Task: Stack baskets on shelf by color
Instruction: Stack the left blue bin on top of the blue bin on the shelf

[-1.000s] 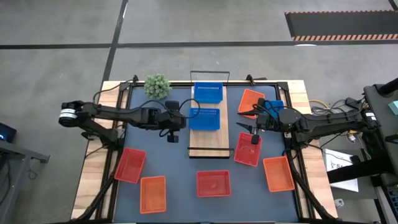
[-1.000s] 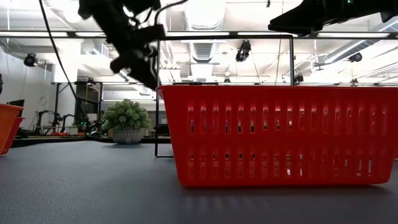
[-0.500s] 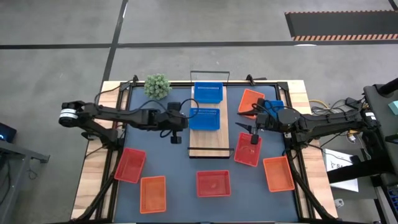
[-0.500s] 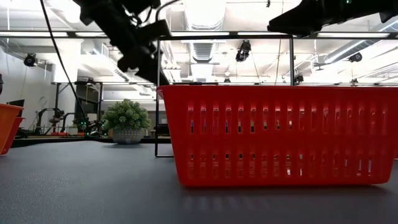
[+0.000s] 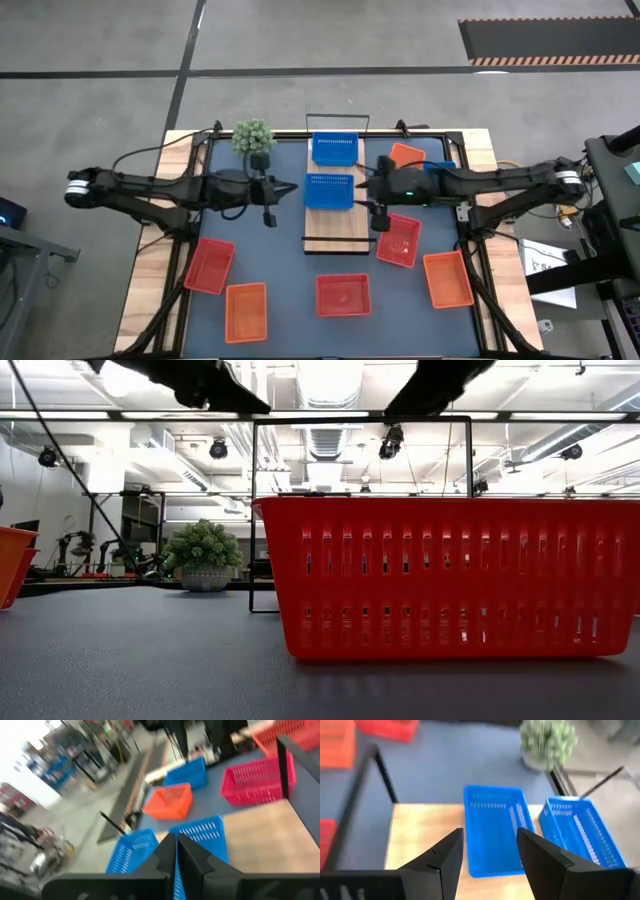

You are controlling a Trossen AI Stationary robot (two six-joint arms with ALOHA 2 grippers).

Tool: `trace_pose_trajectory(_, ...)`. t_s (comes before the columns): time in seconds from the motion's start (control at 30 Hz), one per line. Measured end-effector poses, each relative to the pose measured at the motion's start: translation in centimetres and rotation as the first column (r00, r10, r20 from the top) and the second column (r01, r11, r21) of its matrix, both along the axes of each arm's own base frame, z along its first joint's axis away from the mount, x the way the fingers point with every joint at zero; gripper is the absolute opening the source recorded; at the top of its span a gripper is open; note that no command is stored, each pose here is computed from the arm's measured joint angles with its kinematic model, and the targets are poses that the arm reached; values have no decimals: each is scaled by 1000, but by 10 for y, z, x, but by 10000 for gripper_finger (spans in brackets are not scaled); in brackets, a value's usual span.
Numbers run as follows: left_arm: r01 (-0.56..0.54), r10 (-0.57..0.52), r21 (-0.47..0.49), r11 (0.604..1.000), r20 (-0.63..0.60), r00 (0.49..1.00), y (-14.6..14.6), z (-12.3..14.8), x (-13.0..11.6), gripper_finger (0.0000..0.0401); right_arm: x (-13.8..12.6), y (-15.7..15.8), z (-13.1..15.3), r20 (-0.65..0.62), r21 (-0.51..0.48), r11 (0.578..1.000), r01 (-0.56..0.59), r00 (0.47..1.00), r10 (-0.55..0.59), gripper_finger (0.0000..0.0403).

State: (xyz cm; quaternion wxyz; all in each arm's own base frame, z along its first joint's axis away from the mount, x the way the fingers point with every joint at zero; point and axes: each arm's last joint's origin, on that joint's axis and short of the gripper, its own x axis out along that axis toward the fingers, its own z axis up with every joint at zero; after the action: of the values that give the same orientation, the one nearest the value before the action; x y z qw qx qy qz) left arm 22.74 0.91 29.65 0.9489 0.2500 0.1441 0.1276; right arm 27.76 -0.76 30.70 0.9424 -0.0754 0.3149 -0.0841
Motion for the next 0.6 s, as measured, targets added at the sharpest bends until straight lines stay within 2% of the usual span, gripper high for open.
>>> trace_pose_trajectory(0.1,5,-8,40,999,92,996,0,-1,-10,0,22,-12,0,-142,30,999,17,990,-13,178)
trace_pose_trajectory(0.23,1,-11,53,999,181,983,0,-4,-22,0,49,-33,-3,-282,157,988,-2,958,47,178)
trace_pose_trajectory(0.37,0,-11,54,999,210,978,0,-10,-32,0,75,-46,-17,-350,229,972,-46,928,126,178)
trace_pose_trajectory(0.6,-3,-11,51,999,272,962,0,-4,-47,0,109,-46,-44,-416,255,966,-48,896,155,178)
